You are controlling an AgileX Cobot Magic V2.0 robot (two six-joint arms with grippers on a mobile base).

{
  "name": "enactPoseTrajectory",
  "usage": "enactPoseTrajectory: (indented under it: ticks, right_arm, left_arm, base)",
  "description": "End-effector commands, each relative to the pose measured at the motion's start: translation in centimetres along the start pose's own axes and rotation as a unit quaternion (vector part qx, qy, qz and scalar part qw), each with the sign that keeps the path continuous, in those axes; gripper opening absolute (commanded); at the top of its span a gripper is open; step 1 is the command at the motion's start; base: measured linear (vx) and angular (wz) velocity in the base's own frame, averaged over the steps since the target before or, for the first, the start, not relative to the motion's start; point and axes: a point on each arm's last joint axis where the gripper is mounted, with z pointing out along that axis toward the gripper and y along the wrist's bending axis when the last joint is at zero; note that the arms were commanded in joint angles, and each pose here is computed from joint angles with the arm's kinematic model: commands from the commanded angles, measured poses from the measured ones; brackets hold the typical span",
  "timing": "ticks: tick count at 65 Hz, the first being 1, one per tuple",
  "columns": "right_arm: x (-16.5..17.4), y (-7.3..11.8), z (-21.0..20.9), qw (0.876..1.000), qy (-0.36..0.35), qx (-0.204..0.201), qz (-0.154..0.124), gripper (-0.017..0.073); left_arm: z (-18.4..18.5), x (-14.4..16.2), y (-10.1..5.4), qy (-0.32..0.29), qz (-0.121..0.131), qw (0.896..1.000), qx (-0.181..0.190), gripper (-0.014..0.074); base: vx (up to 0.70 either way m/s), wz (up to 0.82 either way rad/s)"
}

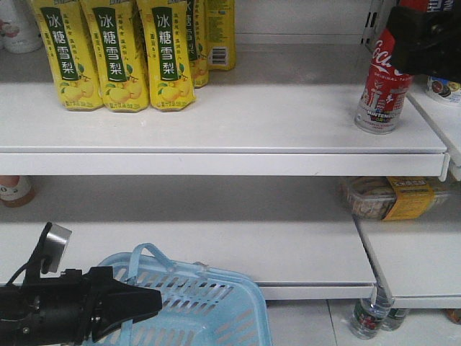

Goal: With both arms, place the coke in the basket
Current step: 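Close the right gripper around the Coca-Cola bottle's neck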

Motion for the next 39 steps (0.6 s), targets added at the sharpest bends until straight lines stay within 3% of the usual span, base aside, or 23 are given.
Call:
enactPoseTrajectory:
  ticks: [1,13,20,30,39]
  right_arm:
    - [-2.7,0.0,0.8,0.998,-0.066,-0.001,-0.003,0.0518]
    - [-3.2,-0.1,3.2,0.999,-0.049,0.0,-0.003,0.0451]
    - [-3.5,-0.1,3.5,0.999,-0.036,0.002,-0.003,0.0291]
    - [-3.9,-0.2,2.7,1.0,-0.029,0.003,-0.003,-0.0017]
    - [-4.5,-0.2,1.4,1.0,-0.023,0.005,-0.003,-0.001]
  left_arm:
    - [-0.3,-0.4,-1.9,-0.015,-0.004,0.998,0.063,-0.0006]
    - [-0.3,-0.4,-1.9,-0.015,-0.004,0.998,0.063,-0.0006]
    - [-0.3,-0.4,-1.9,-0.015,-0.004,0.998,0.063,-0.0006]
    - [-0.3,-0.4,-1.9,-0.015,-0.004,0.998,0.063,-0.0006]
    - [-0.3,-0.4,-1.9,-0.015,-0.004,0.998,0.063,-0.0006]
  base:
    - [0.0,0.0]
    - [0.0,0.0]
    - [0.0,0.0]
    - [0.0,0.0]
    - [0.0,0.0]
